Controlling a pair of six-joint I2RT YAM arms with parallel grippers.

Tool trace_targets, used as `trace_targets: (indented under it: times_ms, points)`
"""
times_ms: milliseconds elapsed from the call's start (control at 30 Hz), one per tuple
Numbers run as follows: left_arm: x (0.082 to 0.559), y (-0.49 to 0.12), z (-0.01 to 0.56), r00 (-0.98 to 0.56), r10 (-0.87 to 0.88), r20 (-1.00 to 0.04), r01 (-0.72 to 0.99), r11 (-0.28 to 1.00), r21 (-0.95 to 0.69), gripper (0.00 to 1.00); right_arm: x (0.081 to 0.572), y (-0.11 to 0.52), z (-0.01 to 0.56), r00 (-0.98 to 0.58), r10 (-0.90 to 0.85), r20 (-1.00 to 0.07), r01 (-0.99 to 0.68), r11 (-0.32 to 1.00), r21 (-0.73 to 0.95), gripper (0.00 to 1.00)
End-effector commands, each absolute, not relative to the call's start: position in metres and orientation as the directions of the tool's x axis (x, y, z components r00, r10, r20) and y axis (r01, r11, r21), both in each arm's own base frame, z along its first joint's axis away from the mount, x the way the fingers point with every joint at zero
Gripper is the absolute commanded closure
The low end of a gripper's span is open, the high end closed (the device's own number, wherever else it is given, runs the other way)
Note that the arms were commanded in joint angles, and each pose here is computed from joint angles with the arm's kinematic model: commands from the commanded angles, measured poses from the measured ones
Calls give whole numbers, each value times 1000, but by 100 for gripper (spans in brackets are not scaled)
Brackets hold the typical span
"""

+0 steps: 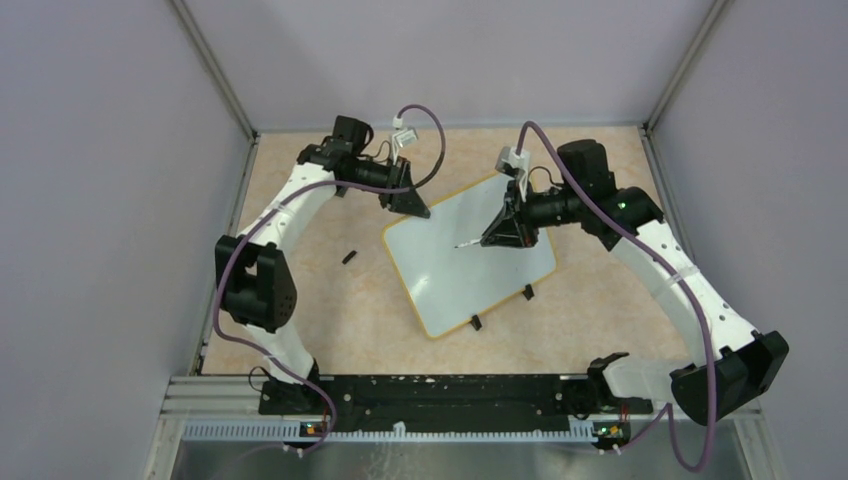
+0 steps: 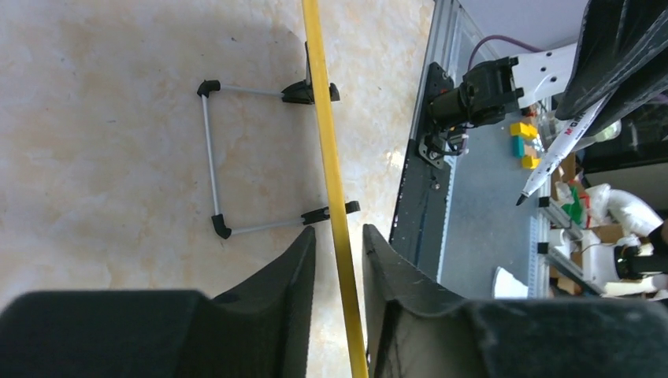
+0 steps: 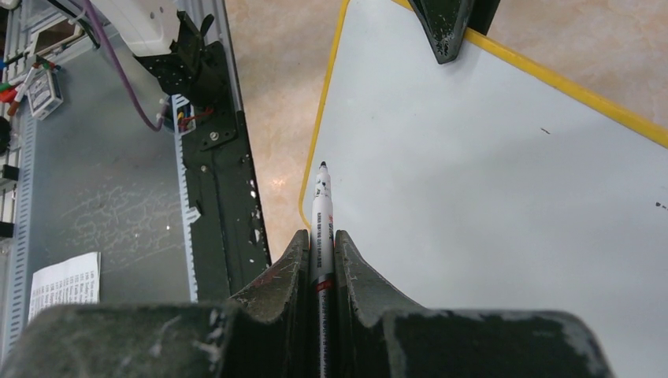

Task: Write a sentence on the whiteboard
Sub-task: Adjust the whiteboard on the whiteboard stand, then hold the whiteboard on the whiteboard stand.

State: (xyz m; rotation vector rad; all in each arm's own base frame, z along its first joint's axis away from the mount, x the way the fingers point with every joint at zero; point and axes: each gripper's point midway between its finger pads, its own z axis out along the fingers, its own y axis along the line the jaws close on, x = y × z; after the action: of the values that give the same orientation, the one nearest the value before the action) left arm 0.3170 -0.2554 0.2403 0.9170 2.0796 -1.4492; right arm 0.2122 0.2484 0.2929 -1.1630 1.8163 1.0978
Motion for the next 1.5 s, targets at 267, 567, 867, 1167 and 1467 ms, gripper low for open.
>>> trace_targets:
  times_ms: [267, 567, 867, 1167, 1467]
  points:
    - [322, -275, 247, -602, 316, -733, 796, 174, -579, 98, 201, 252, 309, -271, -326, -906, -959, 176, 223, 100]
    - [313, -287, 242, -639, 327, -696, 764, 171, -622, 87, 207, 255, 302, -278, -323, -905, -951, 224, 212, 100]
    - [324, -237, 280, -663, 193, -724, 749, 193, -634, 60, 221, 279, 302, -228, -316, -921, -951, 277, 140, 100]
    - [297, -191, 273, -706, 140, -694, 706, 211, -676, 56, 234, 311, 310, -139, -352, -926, -962, 268, 43, 100]
    - [290, -191, 264, -723, 114, -681, 688, 204, -696, 58, 240, 338, 314, -126, -336, -933, -964, 262, 36, 100]
